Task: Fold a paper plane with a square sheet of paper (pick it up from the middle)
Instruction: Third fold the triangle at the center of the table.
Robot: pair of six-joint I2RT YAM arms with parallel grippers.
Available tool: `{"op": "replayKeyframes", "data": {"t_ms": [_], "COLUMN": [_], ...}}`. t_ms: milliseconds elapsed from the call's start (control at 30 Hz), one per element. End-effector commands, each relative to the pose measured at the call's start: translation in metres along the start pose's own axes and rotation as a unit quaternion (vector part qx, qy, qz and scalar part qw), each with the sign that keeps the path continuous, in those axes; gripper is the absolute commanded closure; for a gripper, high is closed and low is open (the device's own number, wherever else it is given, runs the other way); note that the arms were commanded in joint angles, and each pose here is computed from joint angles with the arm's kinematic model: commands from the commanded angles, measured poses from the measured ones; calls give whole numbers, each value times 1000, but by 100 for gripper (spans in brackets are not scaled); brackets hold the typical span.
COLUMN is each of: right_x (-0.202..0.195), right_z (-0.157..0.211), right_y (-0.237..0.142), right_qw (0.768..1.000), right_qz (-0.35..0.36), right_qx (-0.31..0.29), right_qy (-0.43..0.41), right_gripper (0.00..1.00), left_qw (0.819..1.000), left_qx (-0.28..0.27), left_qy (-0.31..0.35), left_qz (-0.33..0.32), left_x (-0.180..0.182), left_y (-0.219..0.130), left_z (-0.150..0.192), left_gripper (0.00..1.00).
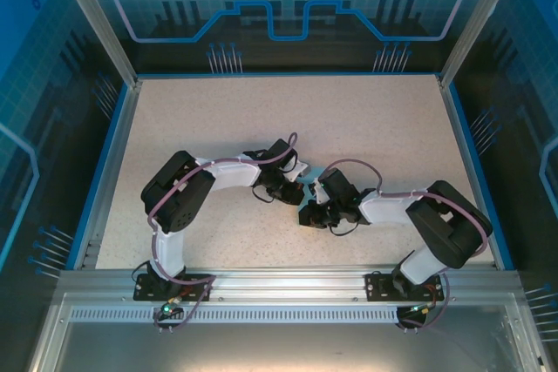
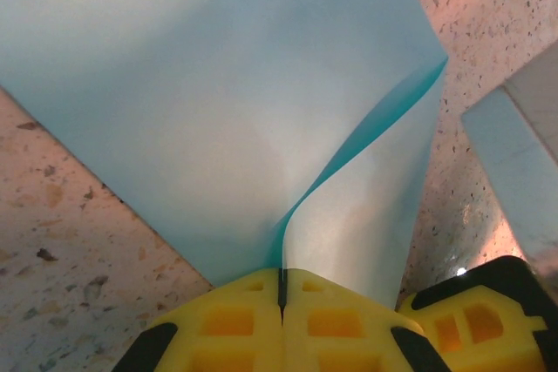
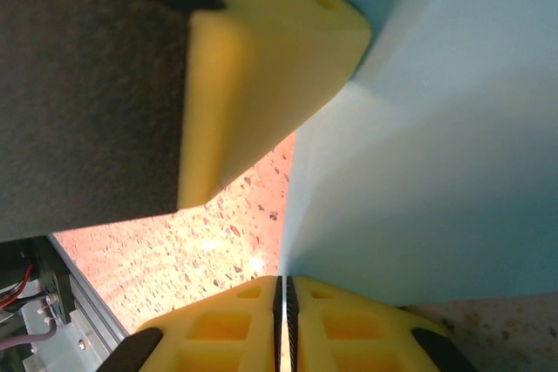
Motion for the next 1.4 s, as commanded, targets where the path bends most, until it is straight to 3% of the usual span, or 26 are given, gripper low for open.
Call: {"op": "replayKeyframes", "data": {"t_ms": [0,467,633,867,1033,1367], "right_x": [11,-5,15,8,13,-13], "right_z": [3,5,-8,-40,-43,-24], "right_y": [-4,13,-17,-49,-37,-4], "right_qw": [1000,999,999,997,997,999], "right_qz": [4,51,12,-17,-44,-9], "right_qx": [0,14,-28,-75,-55,-9], "right_qy": [-14,3,-12,7,8,33], "right_gripper": [86,87,85,86,87,87], "left_qw": [1000,1000,1000,1000,1000,1000], "left_qx": [15,13,14,11,11,15], "left_qy": [0,-2,-3,-6,-5,-6], "left_qz": [-18,-18,-20,-21,-21,-21], "left_x": [6,6,5,5,5,6], "left_y": [3,2,-1,-1,-1,0], "left_z": [3,2,4,4,3,4], "left_gripper": [94,94,94,94,94,94]}}
Point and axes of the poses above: each hand's point on the last joint's axis, 136 mm out from that joint toward the fingers, its own y axis out along the fingers, its own x axis along the line the jaws close on, z = x × y, the point moved 7 cm from there along -y, back along the fingers, and after that the axes turned 5 degrees about y, right-handed, at the moved point
